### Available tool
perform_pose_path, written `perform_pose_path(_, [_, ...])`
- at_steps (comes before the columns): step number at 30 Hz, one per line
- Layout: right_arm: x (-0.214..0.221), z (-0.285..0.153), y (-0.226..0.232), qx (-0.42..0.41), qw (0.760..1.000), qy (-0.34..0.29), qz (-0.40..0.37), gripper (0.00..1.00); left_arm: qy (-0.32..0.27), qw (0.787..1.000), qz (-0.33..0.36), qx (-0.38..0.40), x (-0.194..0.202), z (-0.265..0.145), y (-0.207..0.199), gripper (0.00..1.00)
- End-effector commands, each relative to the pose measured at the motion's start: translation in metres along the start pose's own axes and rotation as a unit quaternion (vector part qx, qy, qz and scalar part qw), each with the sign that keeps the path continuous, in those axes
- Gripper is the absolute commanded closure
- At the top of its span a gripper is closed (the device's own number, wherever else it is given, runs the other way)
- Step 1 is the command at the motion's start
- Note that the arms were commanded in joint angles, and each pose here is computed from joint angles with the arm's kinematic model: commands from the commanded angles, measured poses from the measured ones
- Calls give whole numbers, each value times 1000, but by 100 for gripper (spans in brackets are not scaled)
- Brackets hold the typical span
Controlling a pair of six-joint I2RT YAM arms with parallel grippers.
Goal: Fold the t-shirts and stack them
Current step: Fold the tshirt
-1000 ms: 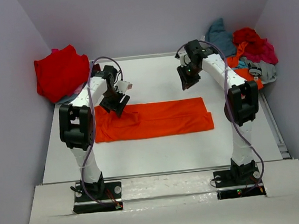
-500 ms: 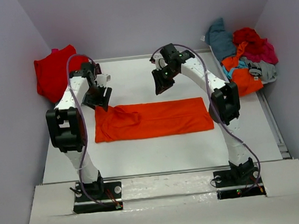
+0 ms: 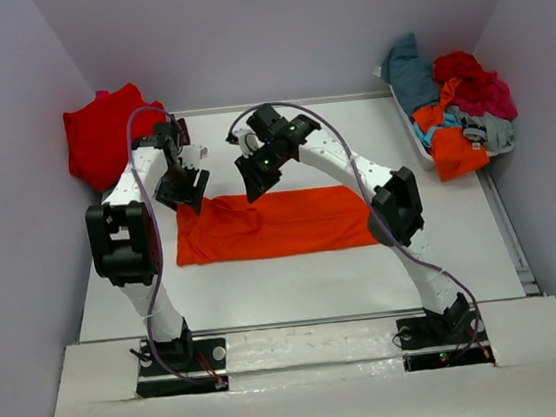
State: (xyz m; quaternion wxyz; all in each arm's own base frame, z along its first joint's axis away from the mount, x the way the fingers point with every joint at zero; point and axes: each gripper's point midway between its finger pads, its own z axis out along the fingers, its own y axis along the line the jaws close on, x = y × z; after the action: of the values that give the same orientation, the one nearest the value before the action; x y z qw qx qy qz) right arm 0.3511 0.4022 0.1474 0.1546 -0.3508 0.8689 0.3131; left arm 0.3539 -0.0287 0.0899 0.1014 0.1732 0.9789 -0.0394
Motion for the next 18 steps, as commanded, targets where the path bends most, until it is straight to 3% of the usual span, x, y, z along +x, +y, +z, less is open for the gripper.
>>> perform_pose_path(1, [-16,-1,25,-5,999,-31,-44,68,-10,1000,1,-9,4,-16,2,25])
perform_pose_path(7, [4,28,25,-7,999,9,-44,68,-12,1000,2,-11,4,-18,3,25])
perform_pose_path(18, [9,46,13,-4,998,13,-60,67,-16,1000,5,1,8,-25,0,25])
